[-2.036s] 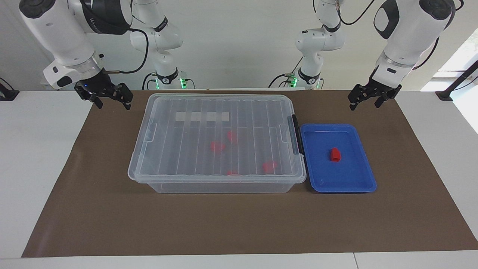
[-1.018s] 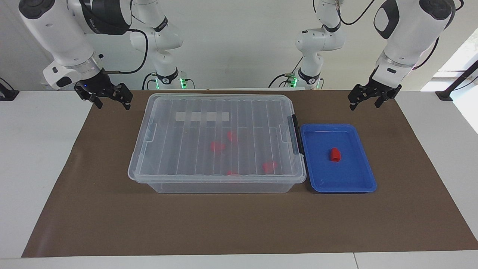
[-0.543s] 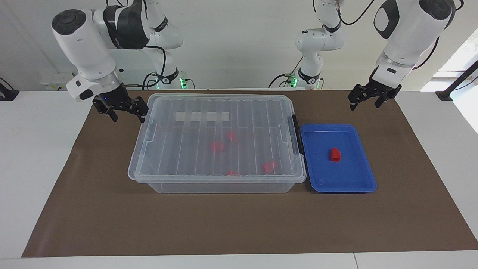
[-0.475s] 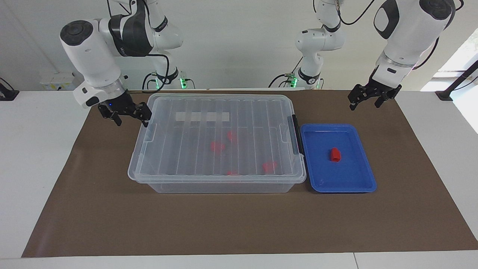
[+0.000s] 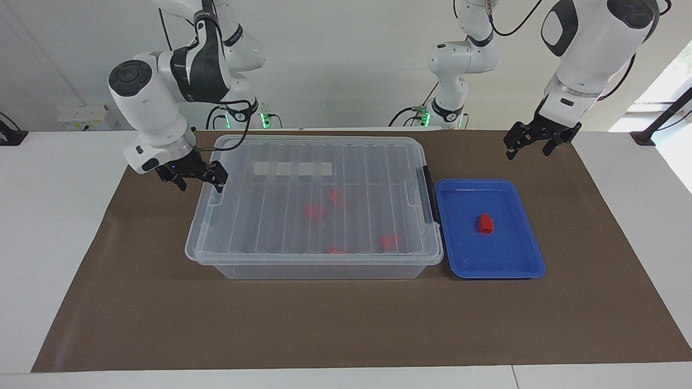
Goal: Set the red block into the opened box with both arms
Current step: 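Reach the right gripper to the lid edge while the left gripper reaches the block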
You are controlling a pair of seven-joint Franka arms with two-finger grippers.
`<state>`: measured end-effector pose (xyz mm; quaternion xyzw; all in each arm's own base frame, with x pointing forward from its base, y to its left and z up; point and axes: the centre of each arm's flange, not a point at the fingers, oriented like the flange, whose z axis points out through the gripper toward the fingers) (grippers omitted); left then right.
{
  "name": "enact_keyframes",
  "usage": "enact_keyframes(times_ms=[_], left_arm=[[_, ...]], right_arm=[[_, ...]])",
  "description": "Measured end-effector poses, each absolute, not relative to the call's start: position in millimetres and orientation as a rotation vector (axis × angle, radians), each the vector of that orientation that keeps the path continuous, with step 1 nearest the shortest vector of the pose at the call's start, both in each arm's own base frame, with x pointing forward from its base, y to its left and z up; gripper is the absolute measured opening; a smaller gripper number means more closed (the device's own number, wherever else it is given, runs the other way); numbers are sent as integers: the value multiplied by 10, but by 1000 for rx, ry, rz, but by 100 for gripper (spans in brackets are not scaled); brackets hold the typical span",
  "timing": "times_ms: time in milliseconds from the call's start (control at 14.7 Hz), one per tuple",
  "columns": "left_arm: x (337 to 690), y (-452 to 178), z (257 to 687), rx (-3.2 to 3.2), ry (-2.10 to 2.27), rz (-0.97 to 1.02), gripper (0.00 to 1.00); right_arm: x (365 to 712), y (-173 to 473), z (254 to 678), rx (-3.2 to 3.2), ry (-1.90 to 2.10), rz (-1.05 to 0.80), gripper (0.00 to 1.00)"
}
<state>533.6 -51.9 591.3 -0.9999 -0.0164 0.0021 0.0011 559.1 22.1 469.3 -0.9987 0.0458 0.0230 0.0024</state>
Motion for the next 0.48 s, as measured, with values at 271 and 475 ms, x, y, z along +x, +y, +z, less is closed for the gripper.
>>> enact_keyframes(times_ms=[271,475], left_arm=[[5336,-519,5912,-3139,-51,7,100],[5336,-519,5912,-3139,-54,7,100]], right_arm=[[5548,201,4594,-3134,88,104,100],[5532,158,4579,-3133,53,108,100]])
